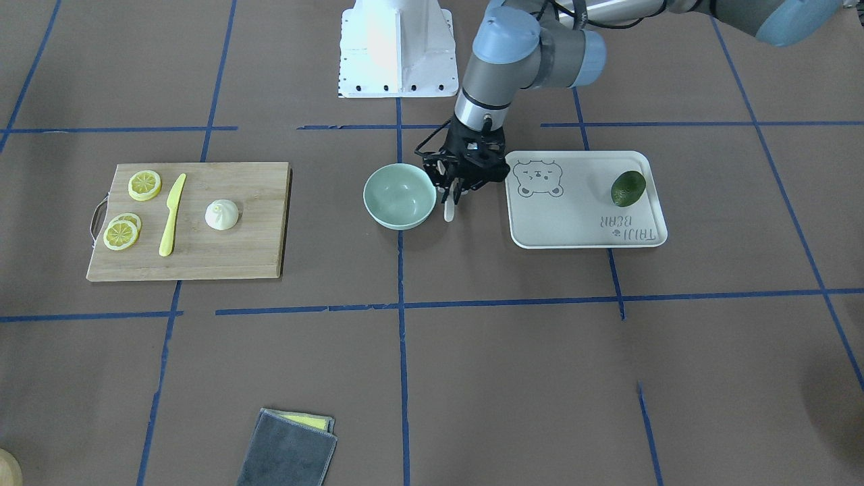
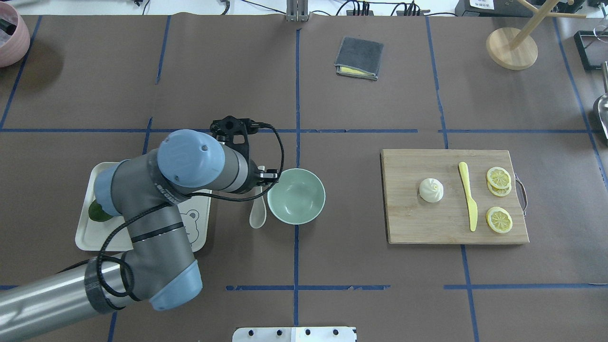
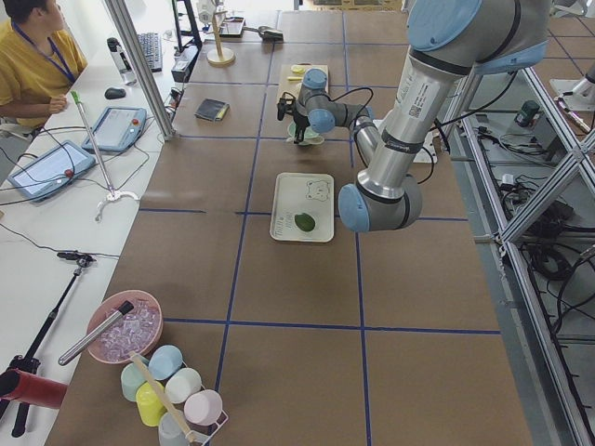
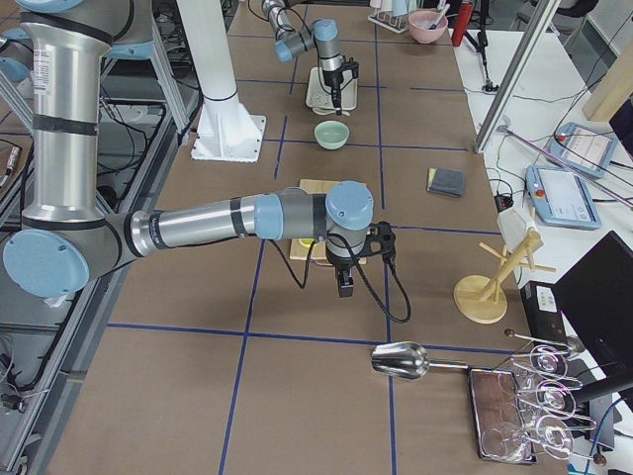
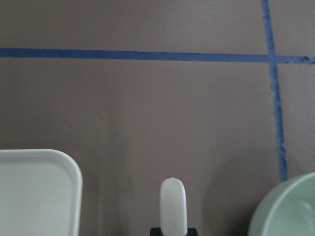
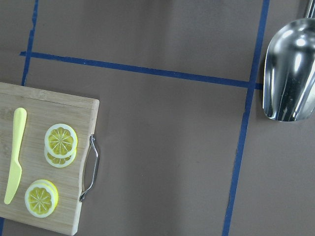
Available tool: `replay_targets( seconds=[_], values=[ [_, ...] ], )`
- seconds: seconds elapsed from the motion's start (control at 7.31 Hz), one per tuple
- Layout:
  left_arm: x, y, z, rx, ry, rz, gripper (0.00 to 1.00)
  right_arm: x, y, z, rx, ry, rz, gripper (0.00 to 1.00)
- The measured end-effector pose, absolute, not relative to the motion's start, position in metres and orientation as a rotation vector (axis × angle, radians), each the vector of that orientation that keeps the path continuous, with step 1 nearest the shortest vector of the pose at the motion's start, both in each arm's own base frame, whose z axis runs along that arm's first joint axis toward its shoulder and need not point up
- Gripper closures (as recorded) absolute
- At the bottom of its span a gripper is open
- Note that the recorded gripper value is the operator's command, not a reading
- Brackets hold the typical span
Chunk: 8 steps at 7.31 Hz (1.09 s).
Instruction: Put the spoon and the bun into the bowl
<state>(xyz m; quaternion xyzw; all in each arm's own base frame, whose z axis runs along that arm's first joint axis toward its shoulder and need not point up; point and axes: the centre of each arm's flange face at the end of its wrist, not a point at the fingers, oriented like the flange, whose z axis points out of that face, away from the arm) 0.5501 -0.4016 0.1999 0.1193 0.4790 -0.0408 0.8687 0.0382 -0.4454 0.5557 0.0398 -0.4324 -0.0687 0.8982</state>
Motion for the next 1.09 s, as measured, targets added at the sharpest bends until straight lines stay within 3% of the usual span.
replay_targets(
  seconds=[0.41,0.55,0.68,0.96,1.09],
  values=[
    [0.579,-0.401,0.157,0.338,1.043,-0.108,1.0,0.036,-0.446,0.554,0.085,-0.906,-0.148,0.0],
    [0.58,-0.404,0.154,0.361,1.044,-0.118,0.57,0.035,-0.446,0.553,0.084,-0.917,-0.148,0.0],
    [0.581,-0.406,0.154,0.386,1.044,-0.127,0.39,0.033,-0.445,0.552,0.084,-0.932,-0.149,0.0],
    [0.581,-0.411,0.158,0.431,1.036,-0.098,0.25,0.03,-0.445,0.549,0.08,-0.965,-0.152,0.0],
    [0.579,-0.413,0.164,0.441,1.026,-0.086,0.25,0.025,-0.445,0.545,0.08,-1.009,-0.158,0.0]
  ],
)
